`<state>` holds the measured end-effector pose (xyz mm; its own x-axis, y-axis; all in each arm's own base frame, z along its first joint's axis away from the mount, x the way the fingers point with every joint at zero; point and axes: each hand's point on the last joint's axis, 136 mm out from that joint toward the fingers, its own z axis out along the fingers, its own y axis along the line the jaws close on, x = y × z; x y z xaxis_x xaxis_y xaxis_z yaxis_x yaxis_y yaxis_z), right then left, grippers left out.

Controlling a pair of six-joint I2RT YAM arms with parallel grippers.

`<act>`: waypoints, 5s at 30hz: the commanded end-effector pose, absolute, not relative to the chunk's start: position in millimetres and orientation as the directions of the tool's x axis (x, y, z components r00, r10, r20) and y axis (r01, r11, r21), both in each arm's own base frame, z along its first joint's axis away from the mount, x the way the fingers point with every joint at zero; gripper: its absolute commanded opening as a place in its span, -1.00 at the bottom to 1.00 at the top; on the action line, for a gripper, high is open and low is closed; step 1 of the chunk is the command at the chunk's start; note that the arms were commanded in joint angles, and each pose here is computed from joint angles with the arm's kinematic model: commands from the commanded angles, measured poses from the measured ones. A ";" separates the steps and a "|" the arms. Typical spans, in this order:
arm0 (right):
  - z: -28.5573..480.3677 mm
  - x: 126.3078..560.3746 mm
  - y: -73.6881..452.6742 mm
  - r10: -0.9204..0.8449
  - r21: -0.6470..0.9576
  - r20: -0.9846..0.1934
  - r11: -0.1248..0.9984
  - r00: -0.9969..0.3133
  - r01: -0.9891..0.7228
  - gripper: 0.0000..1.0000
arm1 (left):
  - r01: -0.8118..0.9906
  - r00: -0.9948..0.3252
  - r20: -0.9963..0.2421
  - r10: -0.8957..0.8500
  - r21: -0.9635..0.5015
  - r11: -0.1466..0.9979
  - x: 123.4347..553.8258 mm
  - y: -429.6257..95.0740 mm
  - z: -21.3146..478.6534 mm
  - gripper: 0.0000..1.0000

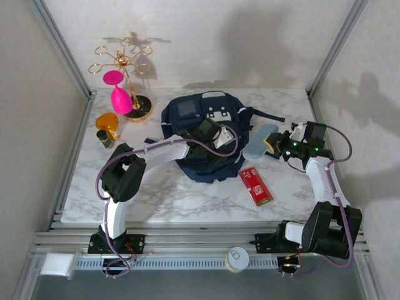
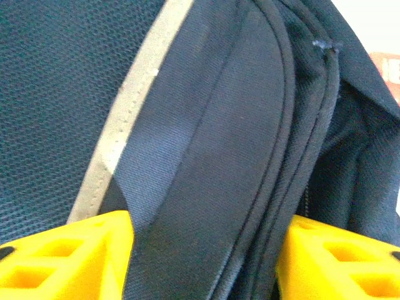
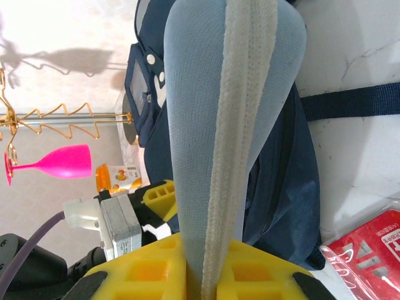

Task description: Pack books, pencil case, and school supplies into a backpack

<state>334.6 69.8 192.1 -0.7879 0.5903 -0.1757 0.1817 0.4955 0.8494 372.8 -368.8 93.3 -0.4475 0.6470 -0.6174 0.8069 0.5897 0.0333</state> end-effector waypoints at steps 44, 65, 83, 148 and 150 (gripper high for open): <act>134.9 447.7 239.8 0.654 0.889 -0.253 0.447 -0.713 0.095 0.08 | 0.328 -0.540 -0.838 -0.076 -0.292 0.898 437.6 -355.5 322.9 -1.00; 167.1 382.0 98.4 0.591 0.717 -0.416 0.681 -0.691 0.151 0.13 | 0.464 -0.729 -0.684 -0.028 -0.523 0.715 403.9 -394.6 251.2 -0.32; 132.5 332.9 201.1 0.338 0.686 -0.283 0.725 -0.898 0.057 0.40 | 0.012 -0.748 -0.489 -0.449 -0.687 0.727 472.5 -216.1 142.3 0.51; 58.4 377.9 317.8 0.141 0.244 -0.644 0.969 -0.752 -0.028 -0.39 | -0.177 -0.746 -0.324 -0.582 -0.746 0.642 422.4 -227.5 65.5 0.39; 59.5 379.8 324.6 0.128 0.271 -0.649 0.960 -0.750 -0.071 -0.54 | -0.178 -0.747 -0.325 -0.580 -0.743 0.645 422.3 -227.6 64.1 0.40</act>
<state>348.4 302.9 37.5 -0.8157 0.1064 -0.5685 -0.0067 0.9811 0.1933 426.6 -226.7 75.7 -0.7432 -0.5758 -0.3408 -0.1521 0.6414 -0.7520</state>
